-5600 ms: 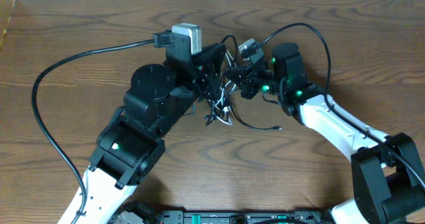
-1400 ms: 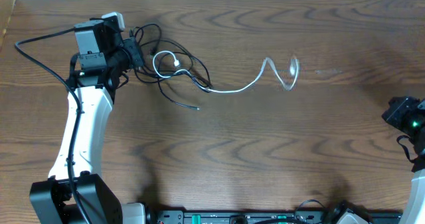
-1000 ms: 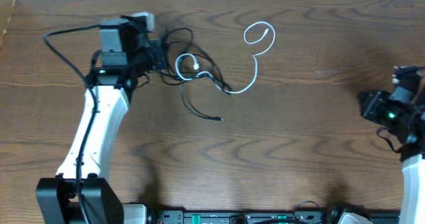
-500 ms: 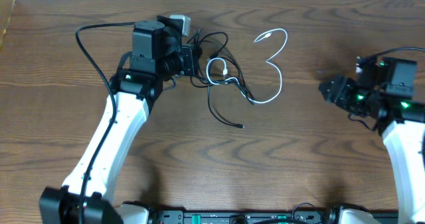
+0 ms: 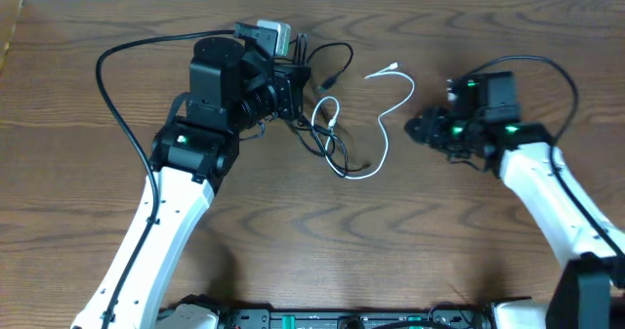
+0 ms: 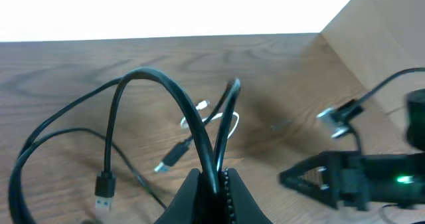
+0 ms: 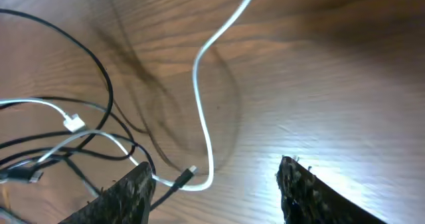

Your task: Untangle cables

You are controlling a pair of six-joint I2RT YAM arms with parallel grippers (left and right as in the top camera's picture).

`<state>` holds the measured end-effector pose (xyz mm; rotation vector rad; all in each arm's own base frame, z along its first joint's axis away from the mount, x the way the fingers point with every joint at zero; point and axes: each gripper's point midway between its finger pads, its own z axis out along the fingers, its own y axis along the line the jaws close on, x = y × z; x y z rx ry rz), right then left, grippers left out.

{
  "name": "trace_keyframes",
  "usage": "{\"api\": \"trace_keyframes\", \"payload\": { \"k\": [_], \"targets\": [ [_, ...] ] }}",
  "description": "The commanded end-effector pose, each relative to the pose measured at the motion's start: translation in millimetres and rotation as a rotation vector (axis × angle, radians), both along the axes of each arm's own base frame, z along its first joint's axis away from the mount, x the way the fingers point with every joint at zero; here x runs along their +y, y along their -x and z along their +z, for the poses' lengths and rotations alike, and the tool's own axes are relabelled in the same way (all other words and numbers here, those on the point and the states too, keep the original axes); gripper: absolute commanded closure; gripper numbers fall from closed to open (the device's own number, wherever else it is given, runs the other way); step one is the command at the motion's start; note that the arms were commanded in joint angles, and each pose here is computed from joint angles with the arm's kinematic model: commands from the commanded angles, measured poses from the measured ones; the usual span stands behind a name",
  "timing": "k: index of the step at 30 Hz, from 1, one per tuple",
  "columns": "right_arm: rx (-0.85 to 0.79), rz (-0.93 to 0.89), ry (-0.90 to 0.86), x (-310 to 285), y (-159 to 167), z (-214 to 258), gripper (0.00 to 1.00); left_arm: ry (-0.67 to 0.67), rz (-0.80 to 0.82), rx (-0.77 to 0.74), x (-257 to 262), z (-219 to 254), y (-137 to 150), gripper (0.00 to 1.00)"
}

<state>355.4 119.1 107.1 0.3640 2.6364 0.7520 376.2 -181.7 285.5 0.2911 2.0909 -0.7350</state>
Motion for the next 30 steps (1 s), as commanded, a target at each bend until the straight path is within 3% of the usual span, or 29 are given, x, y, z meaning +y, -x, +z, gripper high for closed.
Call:
{"api": "trace_keyframes", "payload": {
  "k": [1,20,22,23,25,30],
  "targets": [
    [0.035,-0.017,-0.014,26,-5,-13,0.43,0.037,-0.012,-0.064,-2,24,6,0.92],
    [0.163,0.017,-0.006,78,1,-85,0.46,0.077,-0.002,-0.115,1,47,14,0.92],
    [0.160,0.021,-0.007,80,0,-87,0.54,0.081,-0.001,-0.117,1,49,15,0.92],
    [0.157,0.024,-0.008,82,0,-87,0.65,0.081,-0.001,-0.118,1,50,16,0.92],
    [0.141,0.038,-0.022,87,-2,-84,0.99,0.082,-0.001,-0.119,1,50,16,0.92],
    [0.045,0.123,-0.158,117,-14,-59,0.99,0.070,0.000,-0.105,2,45,16,0.92]
  ]
}}
